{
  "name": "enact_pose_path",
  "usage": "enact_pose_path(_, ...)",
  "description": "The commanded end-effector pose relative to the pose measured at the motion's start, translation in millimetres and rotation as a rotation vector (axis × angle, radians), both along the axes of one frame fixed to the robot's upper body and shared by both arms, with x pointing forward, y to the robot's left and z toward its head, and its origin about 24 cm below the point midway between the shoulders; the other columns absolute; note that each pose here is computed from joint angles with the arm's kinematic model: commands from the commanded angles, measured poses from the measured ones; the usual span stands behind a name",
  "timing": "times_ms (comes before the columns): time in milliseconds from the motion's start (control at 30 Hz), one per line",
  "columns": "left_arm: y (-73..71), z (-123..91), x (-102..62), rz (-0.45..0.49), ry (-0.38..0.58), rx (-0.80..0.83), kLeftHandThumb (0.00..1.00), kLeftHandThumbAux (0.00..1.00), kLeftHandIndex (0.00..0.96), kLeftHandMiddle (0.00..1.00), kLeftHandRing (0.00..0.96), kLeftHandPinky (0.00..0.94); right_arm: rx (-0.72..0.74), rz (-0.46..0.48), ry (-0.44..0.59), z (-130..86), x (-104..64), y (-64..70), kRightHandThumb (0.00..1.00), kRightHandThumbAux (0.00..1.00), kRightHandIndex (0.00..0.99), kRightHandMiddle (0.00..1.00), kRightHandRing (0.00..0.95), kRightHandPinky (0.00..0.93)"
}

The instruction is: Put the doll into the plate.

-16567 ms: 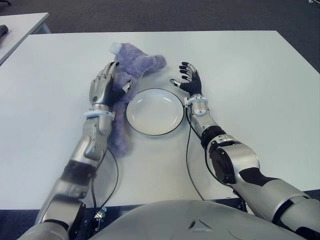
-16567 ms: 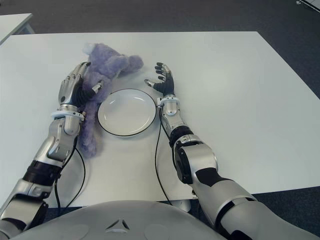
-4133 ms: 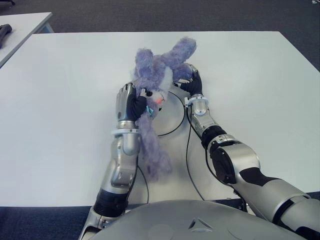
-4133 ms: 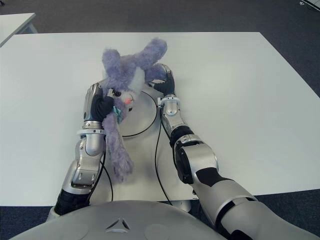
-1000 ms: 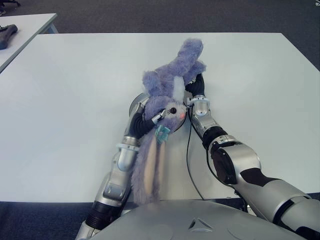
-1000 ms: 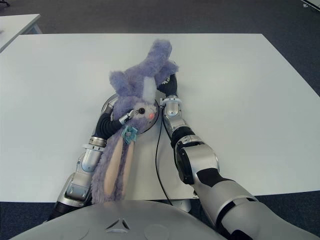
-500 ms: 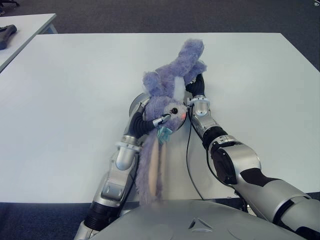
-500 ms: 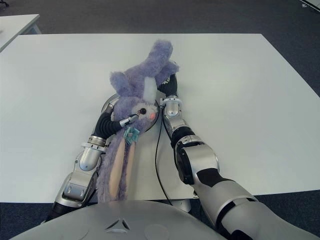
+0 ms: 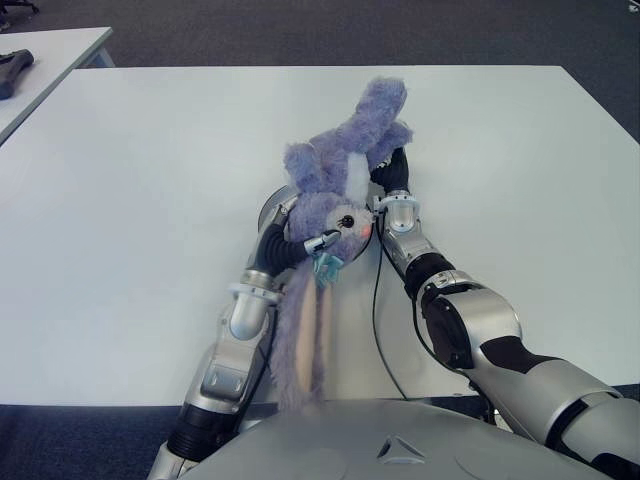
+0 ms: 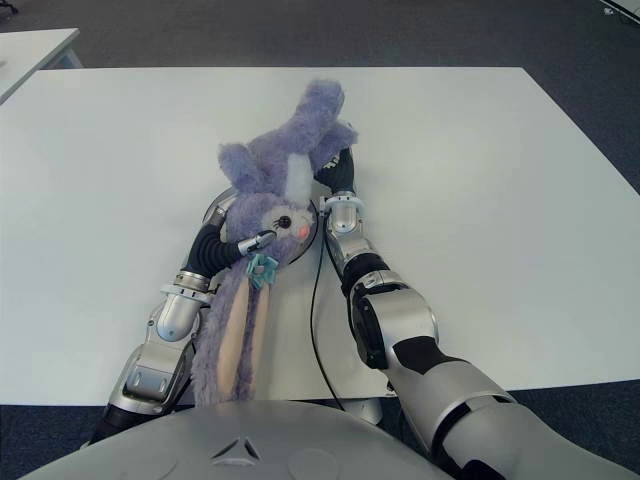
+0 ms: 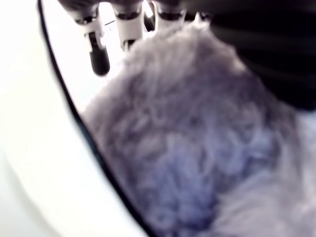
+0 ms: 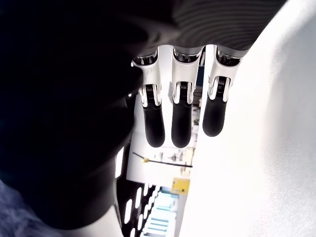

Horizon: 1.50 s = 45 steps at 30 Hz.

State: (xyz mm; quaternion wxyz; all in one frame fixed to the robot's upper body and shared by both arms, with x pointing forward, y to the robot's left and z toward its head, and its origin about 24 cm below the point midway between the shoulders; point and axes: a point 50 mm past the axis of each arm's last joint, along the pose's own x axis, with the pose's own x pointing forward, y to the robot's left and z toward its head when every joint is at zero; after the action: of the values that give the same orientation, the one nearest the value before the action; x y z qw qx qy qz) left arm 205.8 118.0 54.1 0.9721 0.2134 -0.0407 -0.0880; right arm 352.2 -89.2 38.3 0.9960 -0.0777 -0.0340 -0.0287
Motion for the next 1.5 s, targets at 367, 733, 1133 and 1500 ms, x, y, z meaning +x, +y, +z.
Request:
enact_pose_path(367,31.3,-36.4,-13.0,0.026,0.331,0.063,0.0,0.523,0.0,0.031,0.047,0.042,-0.012,0.013,0.395,-98.0,-71.2,-3.4,0.037,0.93,0.213,0.28,0.273,0.273)
enact_pose_path(733,73.6,-29.7,-1.8,0.146,0.301,0.086,0.0,0.458,0.0,0.006,0.01,0.0,-0.012,0.018,0.393,-97.8,-71.0,-3.9,0.061,0.944,0.217,0.278,0.271,0.268)
enact_pose_path(1133,97.2,-5.1,-1.8,0.223,0.184,0.006,0.0,0.454,0.0,0.012,0.011,0.0,-0.007,0.022,0.397,-98.1,-71.0,-4.2,0.068,0.944,0.212,0.275,0.266,0.272)
enact_pose_path(1500,107.3,0.0,-1.3,0.277,0.156,0.019,0.0,0.435,0.0,0.009,0.006,0.0,0.003,0.021,0.397,-98.0,-71.0,-4.2,0.088,0.954,0.218,0.275,0.264,0.262)
